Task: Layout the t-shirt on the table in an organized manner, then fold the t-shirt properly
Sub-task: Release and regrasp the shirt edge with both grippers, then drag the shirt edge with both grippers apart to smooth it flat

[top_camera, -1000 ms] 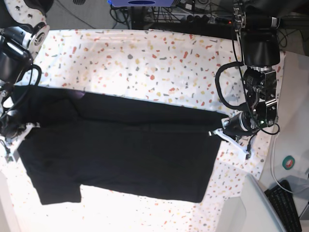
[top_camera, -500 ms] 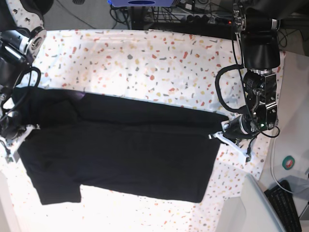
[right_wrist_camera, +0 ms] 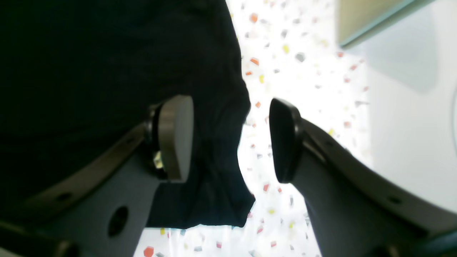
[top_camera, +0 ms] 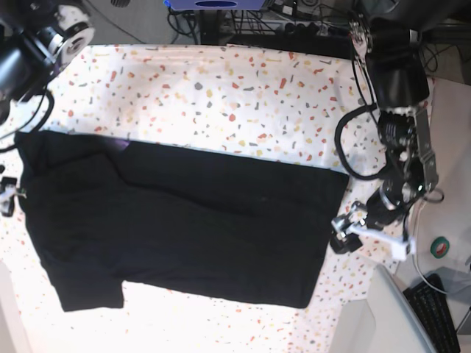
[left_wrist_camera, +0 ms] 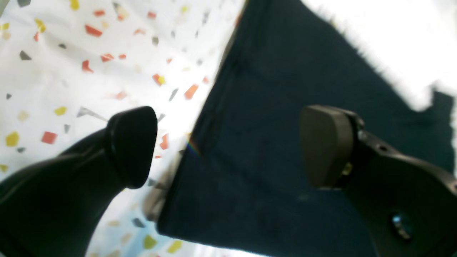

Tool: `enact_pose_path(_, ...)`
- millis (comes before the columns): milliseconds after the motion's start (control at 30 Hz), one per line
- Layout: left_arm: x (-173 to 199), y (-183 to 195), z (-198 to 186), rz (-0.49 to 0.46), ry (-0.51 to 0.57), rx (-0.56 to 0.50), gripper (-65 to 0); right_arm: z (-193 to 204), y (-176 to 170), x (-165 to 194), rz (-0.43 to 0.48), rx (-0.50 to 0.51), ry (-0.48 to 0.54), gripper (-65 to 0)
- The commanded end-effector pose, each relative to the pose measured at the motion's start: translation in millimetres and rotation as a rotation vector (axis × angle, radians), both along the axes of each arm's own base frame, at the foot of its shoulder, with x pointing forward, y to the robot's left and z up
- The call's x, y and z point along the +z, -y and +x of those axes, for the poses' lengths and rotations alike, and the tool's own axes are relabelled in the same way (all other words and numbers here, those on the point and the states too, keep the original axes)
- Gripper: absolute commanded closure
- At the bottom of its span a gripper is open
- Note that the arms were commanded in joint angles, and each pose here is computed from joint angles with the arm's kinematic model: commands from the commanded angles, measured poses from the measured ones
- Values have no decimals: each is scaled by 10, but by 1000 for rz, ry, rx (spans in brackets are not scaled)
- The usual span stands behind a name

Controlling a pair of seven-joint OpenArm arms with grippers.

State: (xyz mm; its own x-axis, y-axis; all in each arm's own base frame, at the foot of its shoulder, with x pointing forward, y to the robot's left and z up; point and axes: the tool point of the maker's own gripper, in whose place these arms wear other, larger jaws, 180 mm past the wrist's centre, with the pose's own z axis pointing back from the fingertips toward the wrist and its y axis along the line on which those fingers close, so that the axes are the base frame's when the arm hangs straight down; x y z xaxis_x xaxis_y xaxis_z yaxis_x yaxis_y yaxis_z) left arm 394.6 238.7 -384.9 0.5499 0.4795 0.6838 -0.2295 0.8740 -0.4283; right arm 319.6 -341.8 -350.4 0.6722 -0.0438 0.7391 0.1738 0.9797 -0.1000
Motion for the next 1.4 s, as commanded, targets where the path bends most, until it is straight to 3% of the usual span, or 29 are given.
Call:
enact_pose_path(0, 19, -118, -110, -4, 18, 26, -601, -73, 28, 178, -12, -21, 74, -327)
enact_pose_path(133, -220, -228, -643, -25, -37, 66, -601, -631, -95, 55, 80, -102, 107, -327)
enact_pose_path(300, -452, -177, -916, -40, -88, 50, -601, -1142, -161, -496, 299, -238, -2, -327)
enact_pose_path(400, -424, -109, -898, -31, -21, 0, -601, -1111, -245, -775, 404, -271, 6, -326)
enact_pose_path(800, -562, -20, -967, -60, -43, 12, -601, -931, -80, -1320, 633, -371, 32, -321)
enact_pose_path(1200, -661, 13, -905, -89, -65, 19, -601, -693, -20, -1434, 723, -397, 91, -314)
enact_pose_path(1233, -700, 17, -902, -98, -74, 24, -601, -695, -20, -1436, 722, -397, 89, -288)
enact_pose_path(1367, -716, 12, -854, -104, -65, 37, -601, -709, -38, -1456, 727, -397, 82, -83)
